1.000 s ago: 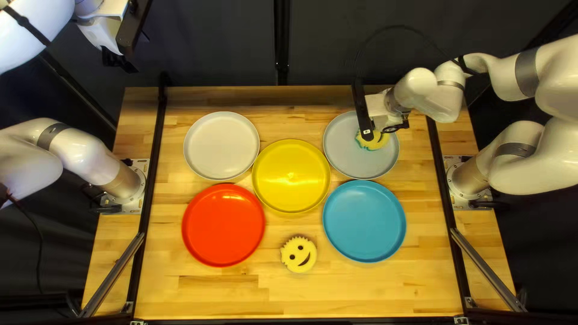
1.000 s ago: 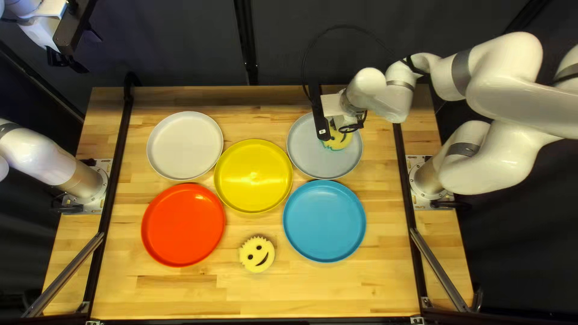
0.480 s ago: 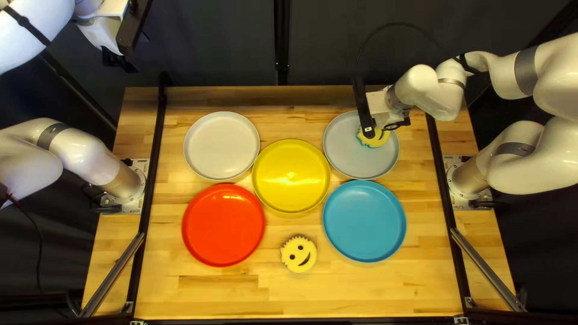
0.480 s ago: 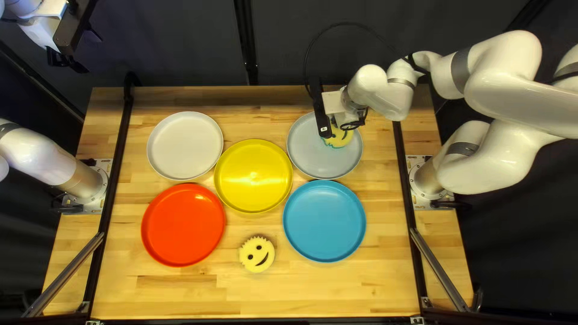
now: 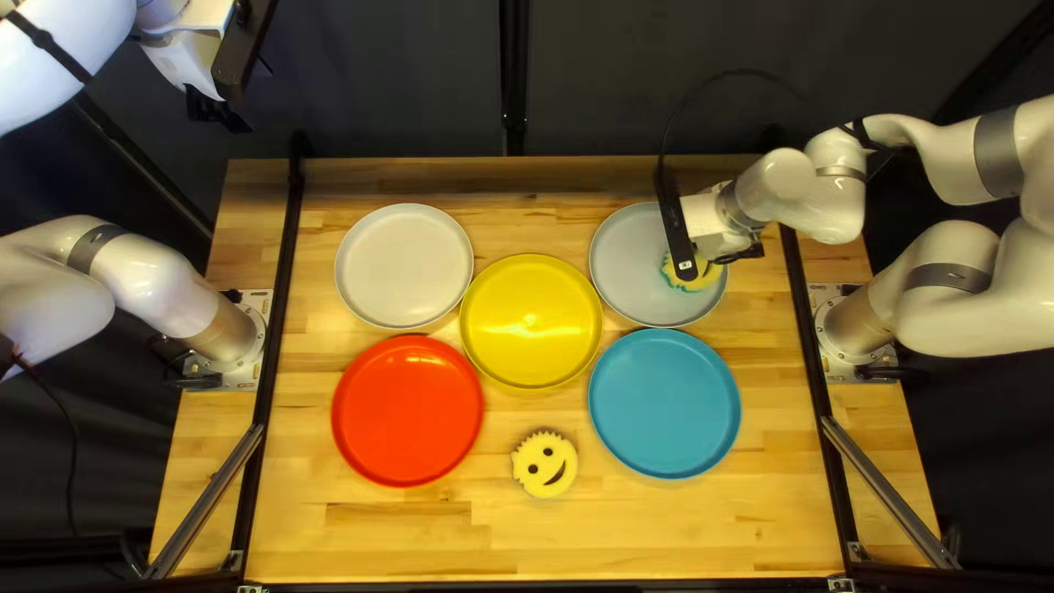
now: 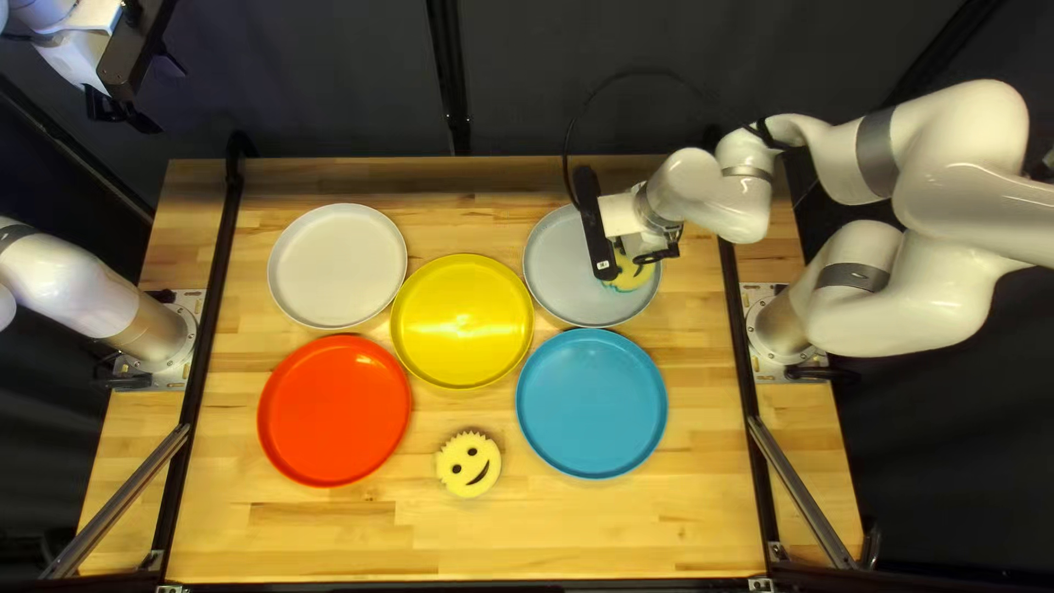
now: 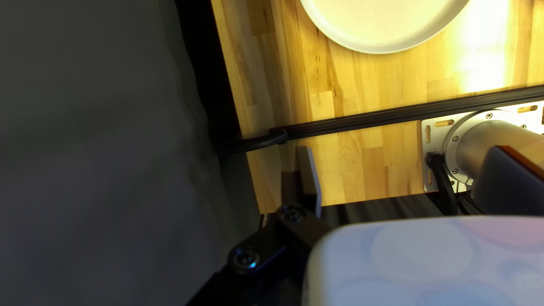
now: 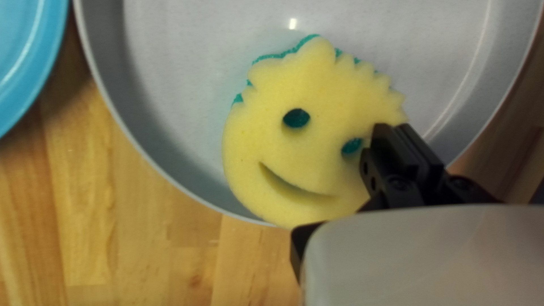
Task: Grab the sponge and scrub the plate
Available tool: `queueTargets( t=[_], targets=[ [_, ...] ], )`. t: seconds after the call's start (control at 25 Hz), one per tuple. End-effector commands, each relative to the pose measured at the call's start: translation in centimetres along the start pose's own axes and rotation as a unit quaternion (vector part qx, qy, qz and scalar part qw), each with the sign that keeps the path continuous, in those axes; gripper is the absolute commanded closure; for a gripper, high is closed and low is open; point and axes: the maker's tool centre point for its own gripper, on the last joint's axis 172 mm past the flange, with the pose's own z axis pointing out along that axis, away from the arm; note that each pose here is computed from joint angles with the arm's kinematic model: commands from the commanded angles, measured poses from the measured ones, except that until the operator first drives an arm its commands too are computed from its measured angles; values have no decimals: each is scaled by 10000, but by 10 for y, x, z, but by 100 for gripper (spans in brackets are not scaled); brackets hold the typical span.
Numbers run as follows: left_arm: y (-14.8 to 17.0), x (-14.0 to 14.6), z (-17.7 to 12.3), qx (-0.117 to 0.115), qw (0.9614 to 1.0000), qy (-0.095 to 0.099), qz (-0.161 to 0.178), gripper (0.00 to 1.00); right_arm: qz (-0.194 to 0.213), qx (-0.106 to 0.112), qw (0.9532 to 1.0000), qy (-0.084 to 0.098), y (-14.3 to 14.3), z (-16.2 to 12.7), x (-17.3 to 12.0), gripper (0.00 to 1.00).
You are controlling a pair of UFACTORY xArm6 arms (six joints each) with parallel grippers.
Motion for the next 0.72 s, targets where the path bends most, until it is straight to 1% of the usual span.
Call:
queueTargets(
  t=[0.04, 0.4, 0.72],
  targets=[
    [0, 0, 0, 0, 10000, 0, 0, 0, -27, -11, 10000, -11, 8, 5, 2, 100],
    [0, 0, 0, 0, 10000, 0, 0, 0, -10, 45, 10000, -50, 59, 18, 9, 100],
    [0, 0, 0, 0, 10000, 0, 0, 0, 109, 112, 9998, -77, 102, 32, 12, 100]
  ],
)
